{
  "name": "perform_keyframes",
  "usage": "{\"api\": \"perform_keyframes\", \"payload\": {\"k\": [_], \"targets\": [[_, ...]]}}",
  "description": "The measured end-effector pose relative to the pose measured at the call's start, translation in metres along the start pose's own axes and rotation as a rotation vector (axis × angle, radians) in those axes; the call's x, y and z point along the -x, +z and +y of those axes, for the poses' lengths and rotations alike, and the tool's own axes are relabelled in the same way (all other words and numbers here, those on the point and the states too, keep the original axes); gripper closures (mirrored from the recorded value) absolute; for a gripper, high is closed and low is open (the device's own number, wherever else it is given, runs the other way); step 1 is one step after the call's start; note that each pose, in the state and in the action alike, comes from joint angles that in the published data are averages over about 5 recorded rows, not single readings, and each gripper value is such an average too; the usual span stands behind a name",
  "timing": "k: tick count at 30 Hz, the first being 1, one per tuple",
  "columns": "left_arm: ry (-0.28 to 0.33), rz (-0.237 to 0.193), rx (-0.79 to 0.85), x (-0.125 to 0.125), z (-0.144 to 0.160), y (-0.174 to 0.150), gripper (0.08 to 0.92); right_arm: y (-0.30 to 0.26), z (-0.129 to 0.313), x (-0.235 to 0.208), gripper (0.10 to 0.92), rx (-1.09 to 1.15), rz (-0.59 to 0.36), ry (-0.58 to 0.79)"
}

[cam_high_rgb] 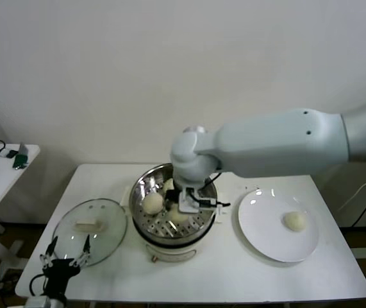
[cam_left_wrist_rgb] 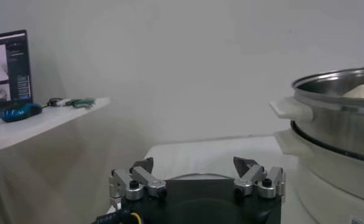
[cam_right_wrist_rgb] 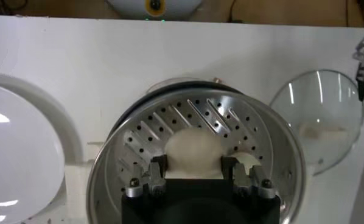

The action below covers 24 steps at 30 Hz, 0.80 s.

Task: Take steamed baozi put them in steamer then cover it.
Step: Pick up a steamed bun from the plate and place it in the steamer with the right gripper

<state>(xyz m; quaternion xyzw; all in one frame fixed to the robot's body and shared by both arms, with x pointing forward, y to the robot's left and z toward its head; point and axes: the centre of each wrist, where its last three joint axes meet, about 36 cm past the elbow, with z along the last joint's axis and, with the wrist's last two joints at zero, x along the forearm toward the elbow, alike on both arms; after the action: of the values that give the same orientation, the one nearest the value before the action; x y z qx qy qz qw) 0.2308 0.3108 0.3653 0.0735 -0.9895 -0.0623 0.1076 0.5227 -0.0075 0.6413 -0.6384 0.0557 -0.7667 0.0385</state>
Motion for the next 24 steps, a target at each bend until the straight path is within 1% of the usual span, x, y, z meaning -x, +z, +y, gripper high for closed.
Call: {"api": "perform_keyframes", "payload": {"k": [13, 16, 20, 24], "targets": [[-0.001, 0.002, -0.002, 0.001, 0.000, 0.002, 0.177, -0.006, -0.005, 0.041, 0.418, -0.016, -0.030, -0.013], [-0.001, 0.002, -0.002, 0.001, 0.000, 0.002, 0.177, -0.005, -0.005, 0.045, 0.363, -0.012, -0.032, -0.005], [-0.001, 0.001, -0.003, 0.001, 0.000, 0.002, 0.177, 0.002, -0.005, 0.045, 0.252, 0.001, -0.032, 0.009], [-0.001, 0.000, -0.001, 0.001, -0.001, 0.002, 0.177, 0.011, -0.002, 0.036, 0.204, 0.027, -0.037, 0.020]]}}
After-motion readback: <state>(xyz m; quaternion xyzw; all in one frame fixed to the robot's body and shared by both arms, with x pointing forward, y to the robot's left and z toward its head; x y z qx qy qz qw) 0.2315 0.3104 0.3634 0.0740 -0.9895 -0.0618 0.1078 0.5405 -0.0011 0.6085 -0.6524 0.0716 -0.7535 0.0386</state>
